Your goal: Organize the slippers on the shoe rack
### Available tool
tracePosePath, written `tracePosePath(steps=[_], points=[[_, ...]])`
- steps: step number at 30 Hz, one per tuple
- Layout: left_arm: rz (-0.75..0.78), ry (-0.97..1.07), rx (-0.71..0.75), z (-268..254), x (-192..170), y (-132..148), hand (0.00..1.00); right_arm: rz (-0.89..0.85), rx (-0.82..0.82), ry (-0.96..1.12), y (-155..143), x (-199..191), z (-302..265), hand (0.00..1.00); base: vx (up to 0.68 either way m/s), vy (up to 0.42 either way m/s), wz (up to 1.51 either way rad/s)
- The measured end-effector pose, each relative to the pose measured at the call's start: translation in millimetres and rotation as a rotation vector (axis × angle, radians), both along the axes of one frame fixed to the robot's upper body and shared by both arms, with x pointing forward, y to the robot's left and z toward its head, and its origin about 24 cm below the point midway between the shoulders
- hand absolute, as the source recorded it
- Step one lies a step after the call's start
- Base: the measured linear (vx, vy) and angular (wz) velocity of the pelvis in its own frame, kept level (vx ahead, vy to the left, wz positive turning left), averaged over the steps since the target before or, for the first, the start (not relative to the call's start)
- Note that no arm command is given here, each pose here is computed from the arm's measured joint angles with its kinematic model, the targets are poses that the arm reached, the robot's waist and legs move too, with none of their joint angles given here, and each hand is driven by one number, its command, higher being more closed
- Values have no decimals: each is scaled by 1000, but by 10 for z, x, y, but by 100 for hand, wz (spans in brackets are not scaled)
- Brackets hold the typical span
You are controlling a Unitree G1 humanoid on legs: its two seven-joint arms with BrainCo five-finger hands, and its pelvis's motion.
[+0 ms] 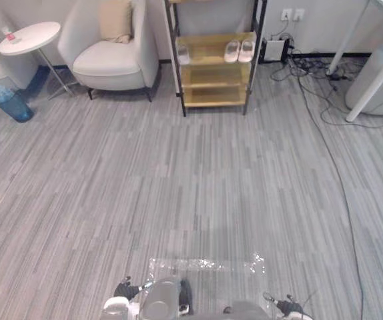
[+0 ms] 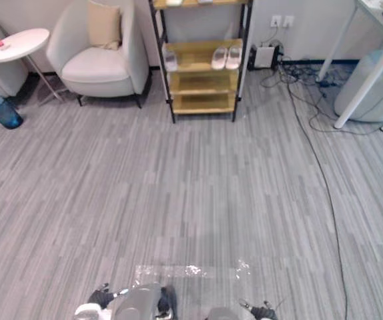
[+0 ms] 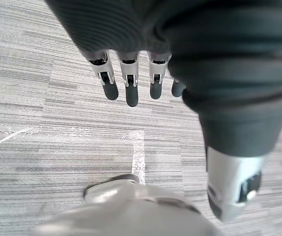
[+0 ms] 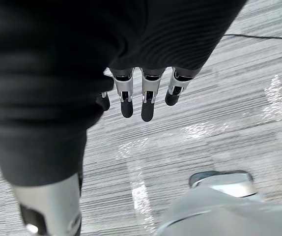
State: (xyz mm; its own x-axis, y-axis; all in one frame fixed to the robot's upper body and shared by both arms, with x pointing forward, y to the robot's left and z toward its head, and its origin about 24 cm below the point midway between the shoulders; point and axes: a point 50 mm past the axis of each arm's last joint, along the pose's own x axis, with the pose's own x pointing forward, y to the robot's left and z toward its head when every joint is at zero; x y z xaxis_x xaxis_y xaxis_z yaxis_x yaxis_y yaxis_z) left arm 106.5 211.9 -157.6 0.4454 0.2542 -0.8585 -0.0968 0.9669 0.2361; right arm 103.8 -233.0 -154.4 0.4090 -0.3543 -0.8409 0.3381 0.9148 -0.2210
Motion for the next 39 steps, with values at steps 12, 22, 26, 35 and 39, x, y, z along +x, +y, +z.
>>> tracePosePath(steps=[12,22,26,35,39], points=[[3,-14,2,18,83,9,0,24,9,4,35,-12,-10,0,426,96,-9],[39,-39,-101,-6,177,-332,0,9,-5,40,-41,-100,-25,0,386,-174,14],[59,-110,-109,64,307,-331,0,6,-2,12,-5,-102,-11,0,295,-112,-2],[38,-92,-116,43,287,-377,0,-38,-2,1,-88,-28,11,0,382,127,-17],[27,-58,-82,24,238,-263,0,-30,27,25,12,-97,-35,0,545,97,18]])
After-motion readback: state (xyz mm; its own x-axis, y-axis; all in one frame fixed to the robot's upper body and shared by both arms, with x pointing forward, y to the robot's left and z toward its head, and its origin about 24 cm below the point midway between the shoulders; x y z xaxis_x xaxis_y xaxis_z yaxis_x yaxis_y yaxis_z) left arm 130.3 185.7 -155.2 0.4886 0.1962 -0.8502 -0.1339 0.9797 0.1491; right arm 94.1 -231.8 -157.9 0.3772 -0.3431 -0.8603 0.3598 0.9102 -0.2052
